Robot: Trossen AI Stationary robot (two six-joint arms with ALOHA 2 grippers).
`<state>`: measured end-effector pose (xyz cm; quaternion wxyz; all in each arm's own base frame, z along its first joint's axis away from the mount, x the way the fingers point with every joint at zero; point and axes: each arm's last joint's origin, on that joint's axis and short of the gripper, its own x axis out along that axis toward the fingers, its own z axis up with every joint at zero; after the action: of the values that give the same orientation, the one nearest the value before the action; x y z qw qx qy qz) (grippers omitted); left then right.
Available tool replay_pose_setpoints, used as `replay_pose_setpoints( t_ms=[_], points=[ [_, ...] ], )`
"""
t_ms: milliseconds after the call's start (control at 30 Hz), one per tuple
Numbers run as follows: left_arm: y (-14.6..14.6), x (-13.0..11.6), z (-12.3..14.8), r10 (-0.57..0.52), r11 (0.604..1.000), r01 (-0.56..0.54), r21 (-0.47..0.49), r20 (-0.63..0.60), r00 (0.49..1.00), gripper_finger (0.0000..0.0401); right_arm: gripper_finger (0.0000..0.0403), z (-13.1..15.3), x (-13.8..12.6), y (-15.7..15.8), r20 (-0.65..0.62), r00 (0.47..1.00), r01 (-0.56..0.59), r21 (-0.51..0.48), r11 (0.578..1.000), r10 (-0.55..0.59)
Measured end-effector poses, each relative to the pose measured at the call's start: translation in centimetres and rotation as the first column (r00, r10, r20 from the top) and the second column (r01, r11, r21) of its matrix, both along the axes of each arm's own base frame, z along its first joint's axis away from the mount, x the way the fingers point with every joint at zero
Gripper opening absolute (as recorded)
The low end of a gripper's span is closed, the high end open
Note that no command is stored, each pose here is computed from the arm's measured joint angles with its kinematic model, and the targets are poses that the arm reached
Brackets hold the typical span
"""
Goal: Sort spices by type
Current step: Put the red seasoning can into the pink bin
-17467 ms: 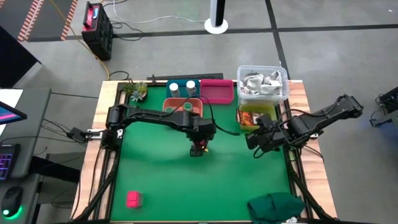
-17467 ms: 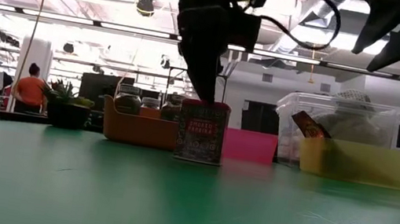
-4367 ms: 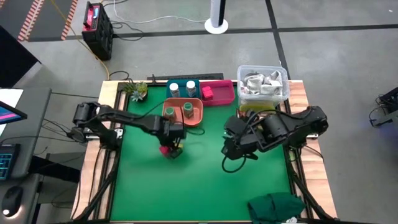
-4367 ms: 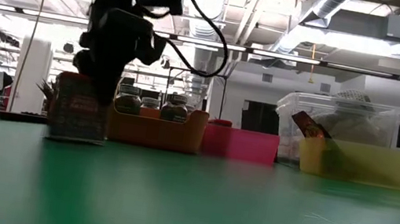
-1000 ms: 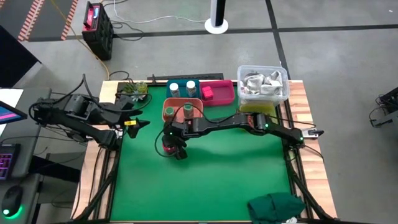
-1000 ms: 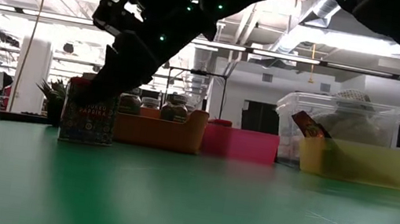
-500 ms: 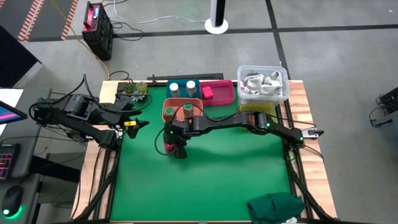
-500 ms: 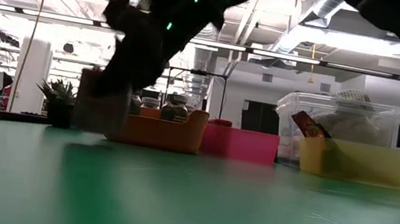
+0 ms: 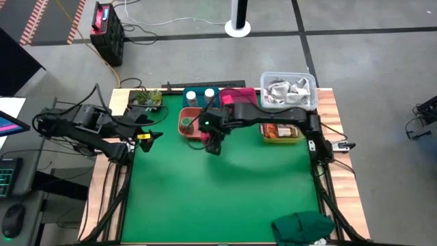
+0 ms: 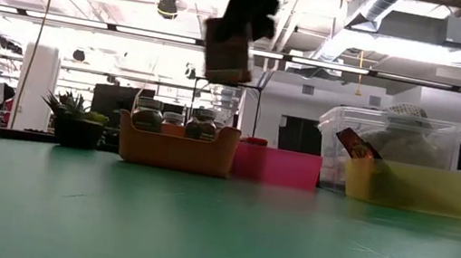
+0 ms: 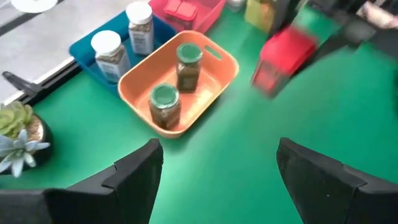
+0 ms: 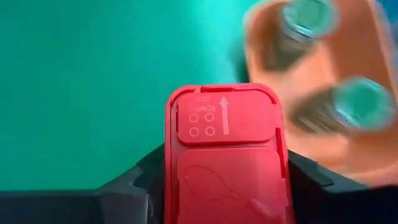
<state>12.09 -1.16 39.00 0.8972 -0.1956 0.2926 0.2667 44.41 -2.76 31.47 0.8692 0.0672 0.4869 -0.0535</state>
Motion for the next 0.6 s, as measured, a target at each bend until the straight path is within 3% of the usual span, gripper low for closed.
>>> replay_pose_setpoints(
  t_ms=[233, 400, 600],
  points=[
    [-0.1, 0.8, -1.4, 0.010, 1.000, -0.009, 0.018, -0.039, 0.999, 0.0302, 0.0233, 3.4, -3.5, -2.3, -0.018, 0.975, 0.218, -0.119, 0.969, -0.221],
    [-0.3, 1.0, -1.4, 0.006, 1.000, -0.006, -0.014, -0.018, 1.000, 0.0302, 0.0233, 4.1, -5.5, -5.4, -0.018, 0.881, 0.459, -0.216, 0.862, -0.473],
    [-0.9, 1.0, -1.3, -0.023, 0.999, 0.023, -0.036, 0.006, 1.000, 0.0302, 0.0234, 4.2, -6.6, -10.2, 0.016, 0.789, 0.599, -0.239, 0.764, -0.614]
  ],
)
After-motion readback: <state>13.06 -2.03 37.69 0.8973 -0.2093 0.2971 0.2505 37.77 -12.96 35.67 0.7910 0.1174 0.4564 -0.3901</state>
